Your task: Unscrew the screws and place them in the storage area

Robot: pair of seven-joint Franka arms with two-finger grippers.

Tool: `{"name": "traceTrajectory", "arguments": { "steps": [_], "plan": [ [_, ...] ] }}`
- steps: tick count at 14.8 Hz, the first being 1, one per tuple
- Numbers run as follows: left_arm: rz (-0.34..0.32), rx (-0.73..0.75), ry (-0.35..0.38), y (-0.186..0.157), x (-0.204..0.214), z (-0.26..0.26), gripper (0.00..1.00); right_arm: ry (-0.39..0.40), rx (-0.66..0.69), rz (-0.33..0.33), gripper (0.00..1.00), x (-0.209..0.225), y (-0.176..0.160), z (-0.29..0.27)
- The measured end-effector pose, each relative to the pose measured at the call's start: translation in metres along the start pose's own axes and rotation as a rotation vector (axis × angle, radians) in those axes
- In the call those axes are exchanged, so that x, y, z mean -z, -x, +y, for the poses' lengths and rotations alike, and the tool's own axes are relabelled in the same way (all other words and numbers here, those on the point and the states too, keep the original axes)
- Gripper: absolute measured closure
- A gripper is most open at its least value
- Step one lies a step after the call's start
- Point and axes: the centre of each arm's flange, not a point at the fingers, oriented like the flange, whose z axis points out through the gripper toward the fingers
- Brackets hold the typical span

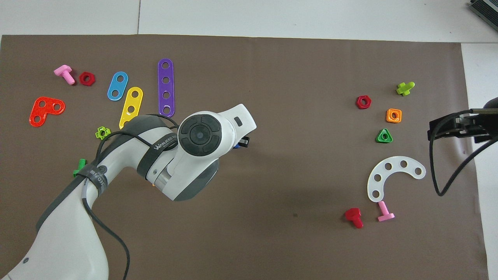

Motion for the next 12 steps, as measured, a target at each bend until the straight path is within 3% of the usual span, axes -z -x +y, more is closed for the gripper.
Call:
{"name": "traceTrajectory", "arguments": {
  "steps": [8, 10, 12],
  "plan": [
    [-0.055, 0.145, -0.06, -0.011, -0.01, -0.099, 0.54, -0.001, 0.004, -0.001, 0.0, 0.0, 0.0, -0.002],
    [-0.039, 0.174, -0.059, -0.007, -0.022, -0.12, 0.54, -0.014, 0.02, 0.0, 0.0, -0.001, 0.001, -0.012],
    [-0.017, 0.2, -0.062, 0.003, -0.039, -0.143, 0.54, -0.037, 0.059, 0.046, 0.0, -0.003, -0.003, -0.036]
  ]
}}
